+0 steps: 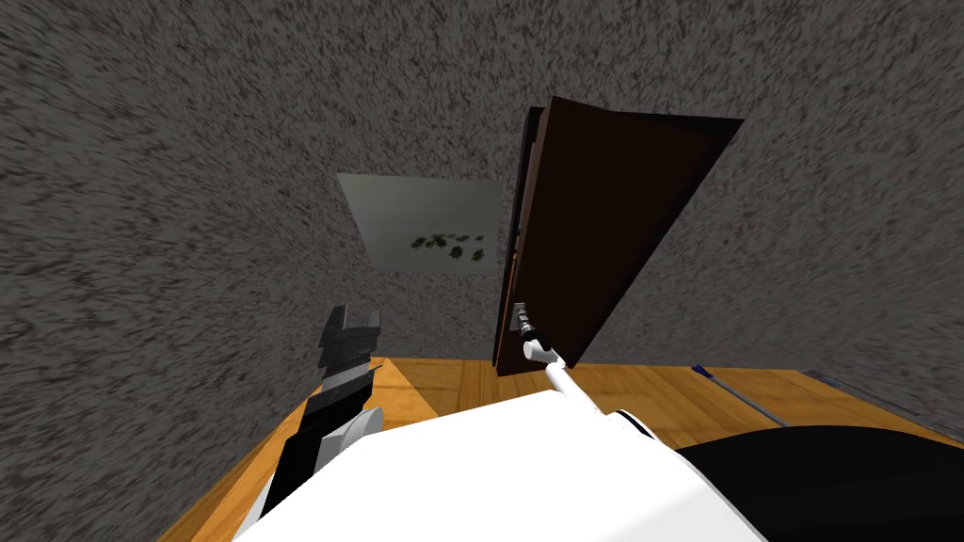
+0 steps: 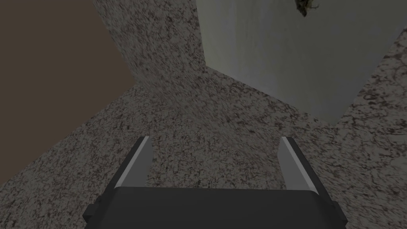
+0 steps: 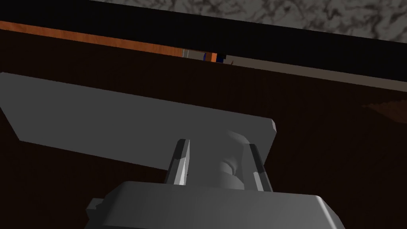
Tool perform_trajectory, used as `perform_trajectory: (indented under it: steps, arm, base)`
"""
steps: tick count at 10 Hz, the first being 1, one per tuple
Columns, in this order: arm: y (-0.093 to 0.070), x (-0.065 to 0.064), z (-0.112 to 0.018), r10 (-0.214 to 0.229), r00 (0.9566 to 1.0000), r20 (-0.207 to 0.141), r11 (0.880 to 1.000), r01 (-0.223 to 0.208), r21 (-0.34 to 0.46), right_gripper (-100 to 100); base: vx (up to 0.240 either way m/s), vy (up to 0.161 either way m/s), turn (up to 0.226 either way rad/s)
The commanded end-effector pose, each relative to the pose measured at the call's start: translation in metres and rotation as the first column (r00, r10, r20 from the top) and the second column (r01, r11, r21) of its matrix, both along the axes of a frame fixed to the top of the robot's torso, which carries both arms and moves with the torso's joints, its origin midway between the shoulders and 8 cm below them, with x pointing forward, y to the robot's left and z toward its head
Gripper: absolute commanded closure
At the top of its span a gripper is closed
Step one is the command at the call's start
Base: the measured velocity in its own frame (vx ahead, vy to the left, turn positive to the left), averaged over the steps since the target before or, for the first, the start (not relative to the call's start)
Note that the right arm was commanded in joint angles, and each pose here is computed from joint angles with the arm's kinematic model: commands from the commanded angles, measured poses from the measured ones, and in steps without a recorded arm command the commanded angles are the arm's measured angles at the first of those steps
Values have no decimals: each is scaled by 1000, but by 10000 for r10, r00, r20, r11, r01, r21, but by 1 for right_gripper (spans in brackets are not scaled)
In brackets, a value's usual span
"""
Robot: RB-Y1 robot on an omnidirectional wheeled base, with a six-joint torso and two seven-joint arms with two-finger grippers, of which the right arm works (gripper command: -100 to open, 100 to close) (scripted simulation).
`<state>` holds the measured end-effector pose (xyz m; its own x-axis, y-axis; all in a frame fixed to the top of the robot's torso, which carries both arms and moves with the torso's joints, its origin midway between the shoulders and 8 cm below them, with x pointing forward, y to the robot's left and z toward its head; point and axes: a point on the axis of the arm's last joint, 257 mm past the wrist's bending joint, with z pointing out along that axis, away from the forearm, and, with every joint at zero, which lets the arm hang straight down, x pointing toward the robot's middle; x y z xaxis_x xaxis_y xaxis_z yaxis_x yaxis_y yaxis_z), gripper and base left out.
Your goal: Pull the door open
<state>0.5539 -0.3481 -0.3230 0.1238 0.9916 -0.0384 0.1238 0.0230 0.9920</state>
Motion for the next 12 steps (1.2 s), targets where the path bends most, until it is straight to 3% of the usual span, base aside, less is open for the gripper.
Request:
perform_trajectory:
  steps: [1,6,8,9,12]
  arm:
    - [-19,-8,-4,-375,9993,61,9975,371,594,100]
    - [-21,-9,0,-645,9972,365,9803,565,1894,100]
    - [-24,-10,4,-905,9940,617,9539,687,2921,100]
    - [-24,-10,4,-917,9938,624,9514,690,3001,100]
    - [-29,-13,9,-1340,9864,949,8920,783,4451,100]
  base:
    - [-66,-54,177]
    - [-60,-36,85]
    - [-71,-39,140]
    - [-57,-44,91]
    - [-88,-52,141]
